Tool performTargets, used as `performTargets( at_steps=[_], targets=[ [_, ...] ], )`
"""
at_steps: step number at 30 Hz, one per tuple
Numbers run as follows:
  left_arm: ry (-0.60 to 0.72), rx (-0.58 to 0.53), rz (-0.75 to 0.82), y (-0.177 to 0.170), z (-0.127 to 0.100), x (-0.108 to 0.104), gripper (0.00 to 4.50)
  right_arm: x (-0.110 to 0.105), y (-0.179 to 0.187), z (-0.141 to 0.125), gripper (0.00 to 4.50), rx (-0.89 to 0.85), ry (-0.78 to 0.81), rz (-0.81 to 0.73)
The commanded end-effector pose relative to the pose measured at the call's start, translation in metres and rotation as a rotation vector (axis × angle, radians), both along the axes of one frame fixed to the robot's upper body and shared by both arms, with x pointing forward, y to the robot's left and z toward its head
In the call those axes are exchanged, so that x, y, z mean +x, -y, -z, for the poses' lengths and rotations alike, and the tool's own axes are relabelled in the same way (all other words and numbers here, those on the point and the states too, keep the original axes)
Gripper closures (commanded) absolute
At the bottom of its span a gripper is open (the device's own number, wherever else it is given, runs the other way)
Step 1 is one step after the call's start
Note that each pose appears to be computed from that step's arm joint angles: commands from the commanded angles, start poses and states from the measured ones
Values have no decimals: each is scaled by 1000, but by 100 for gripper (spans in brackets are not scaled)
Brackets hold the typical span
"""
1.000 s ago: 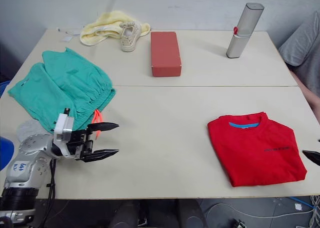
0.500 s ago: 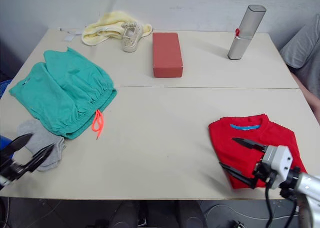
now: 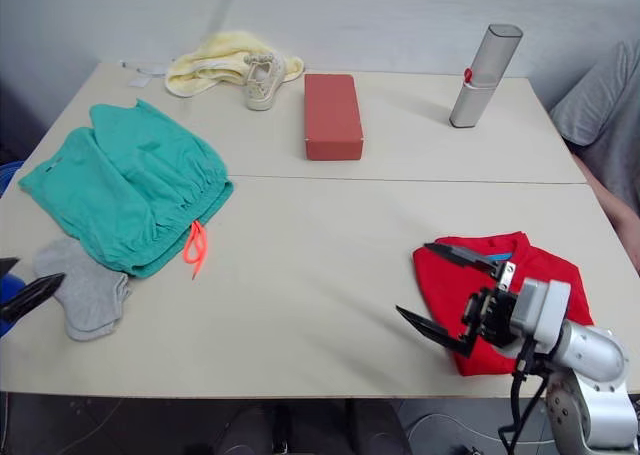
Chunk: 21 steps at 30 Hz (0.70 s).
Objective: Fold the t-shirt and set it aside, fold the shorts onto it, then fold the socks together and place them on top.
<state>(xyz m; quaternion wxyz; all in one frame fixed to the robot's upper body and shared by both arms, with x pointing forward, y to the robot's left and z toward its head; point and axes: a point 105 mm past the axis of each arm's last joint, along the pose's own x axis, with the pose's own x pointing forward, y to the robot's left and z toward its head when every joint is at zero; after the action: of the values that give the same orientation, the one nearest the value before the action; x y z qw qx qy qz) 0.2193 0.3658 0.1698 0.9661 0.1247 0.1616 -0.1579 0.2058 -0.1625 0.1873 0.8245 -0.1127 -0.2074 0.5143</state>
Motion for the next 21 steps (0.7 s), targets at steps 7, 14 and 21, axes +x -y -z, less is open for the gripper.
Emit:
performTargets(
  at_steps=[7, 14, 21],
  targets=[
    [-212, 385, 373, 11, 18, 42, 0, -1, -10, -1, 3, -15, -37, -31],
    [-226, 396, 495, 33, 30, 66, 19, -2, -7, 5, 1, -26, -63, -3],
    [-202, 364, 543, 42, 25, 76, 218, -5, 0, 9, 0, -33, -72, 27]
  ],
)
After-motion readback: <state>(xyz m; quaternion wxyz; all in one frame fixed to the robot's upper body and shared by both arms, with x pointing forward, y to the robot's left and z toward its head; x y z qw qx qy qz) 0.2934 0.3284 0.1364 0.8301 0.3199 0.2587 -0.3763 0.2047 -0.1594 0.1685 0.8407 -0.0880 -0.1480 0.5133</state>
